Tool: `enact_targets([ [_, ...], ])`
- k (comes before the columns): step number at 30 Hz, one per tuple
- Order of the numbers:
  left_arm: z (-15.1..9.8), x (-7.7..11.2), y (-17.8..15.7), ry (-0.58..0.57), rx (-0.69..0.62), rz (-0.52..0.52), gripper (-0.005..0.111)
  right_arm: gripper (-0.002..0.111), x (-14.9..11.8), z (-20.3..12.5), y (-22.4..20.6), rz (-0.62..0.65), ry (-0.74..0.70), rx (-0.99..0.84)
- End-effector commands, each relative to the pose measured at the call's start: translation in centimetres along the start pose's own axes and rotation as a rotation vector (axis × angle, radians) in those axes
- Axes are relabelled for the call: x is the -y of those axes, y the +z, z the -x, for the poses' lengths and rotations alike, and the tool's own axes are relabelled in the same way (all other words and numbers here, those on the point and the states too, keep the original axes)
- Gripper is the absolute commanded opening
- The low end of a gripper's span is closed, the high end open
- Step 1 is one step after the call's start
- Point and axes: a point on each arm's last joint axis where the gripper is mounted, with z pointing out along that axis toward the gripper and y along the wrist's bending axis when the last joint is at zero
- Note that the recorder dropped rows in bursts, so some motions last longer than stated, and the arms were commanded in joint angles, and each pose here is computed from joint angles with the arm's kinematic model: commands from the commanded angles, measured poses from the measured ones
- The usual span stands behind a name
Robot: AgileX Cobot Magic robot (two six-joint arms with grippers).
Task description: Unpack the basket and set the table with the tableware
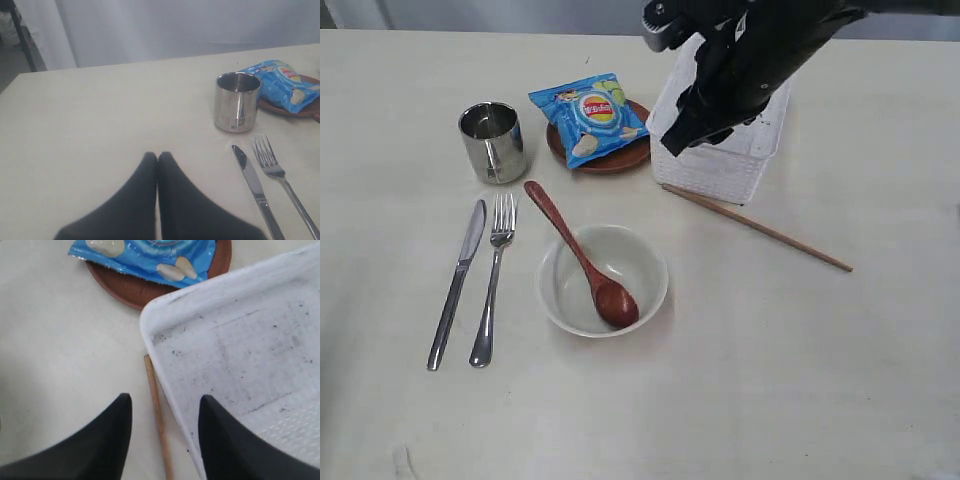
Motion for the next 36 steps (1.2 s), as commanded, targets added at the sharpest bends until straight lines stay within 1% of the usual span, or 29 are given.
enact_targets([
  [1, -0.1, 0.0, 0.0, 0.001, 0.001, -0.004, 0.000, 0.041, 0.1, -0.7, 2.1, 0.020, -0.010, -0.061],
  [5, -0.1, 0.0, 0.0, 0.001, 0.001, -0.004, 0.000, 0.041, -0.2, -0.8, 2.8, 0.055, 0.031, -0.067],
  [11, -0.1, 0.0, 0.0, 0.001, 0.001, -0.004, 0.000, 0.041, -0.2, -0.8, 3.0, 0.056, 0.037, -0.068],
  [15, -0.1, 0.0, 0.0, 0.001, 0.001, -0.004, 0.000, 0.041, -0.1, -0.3, 1.9, 0.035, 0.030, -0.024],
  [20, -0.1, 0.0, 0.0, 0.001, 0.001, -0.004, 0.000, 0.041, 0.1, 0.5, -1.0, 0.007, 0.035, 0.063],
  [22, -0.1, 0.0, 0.0, 0.001, 0.001, -0.004, 0.000, 0.041, -0.3, 0.9, -2.1, 0.044, 0.082, 0.108],
  [23, -0.1, 0.0, 0.0, 0.001, 0.001, -0.004, 0.000, 0.041, -0.7, 1.0, -2.3, 0.083, 0.103, 0.121],
  [25, -0.1, 0.0, 0.0, 0.001, 0.001, -0.004, 0.000, 0.040, -1.7, 1.2, -2.5, 0.179, 0.087, 0.128],
  [27, -0.1, 0.0, 0.0, 0.001, 0.001, -0.004, 0.000, 0.031, -2.6, 1.1, -2.3, 0.232, 0.053, 0.104],
  [30, -0.1, 0.0, 0.0, 0.001, 0.001, -0.004, 0.000, 0.011, -2.9, 0.8, -1.4, 0.243, 0.030, 0.057],
  [32, -0.1, 0.0, 0.0, 0.001, 0.001, -0.004, 0.000, -0.001, -2.8, 0.5, -0.7, 0.249, 0.043, 0.026],
  [36, -0.1, 0.0, 0.0, 0.001, 0.001, -0.004, 0.000, 0.000, -2.2, -0.4, 0.6, 0.215, 0.049, -0.057],
])
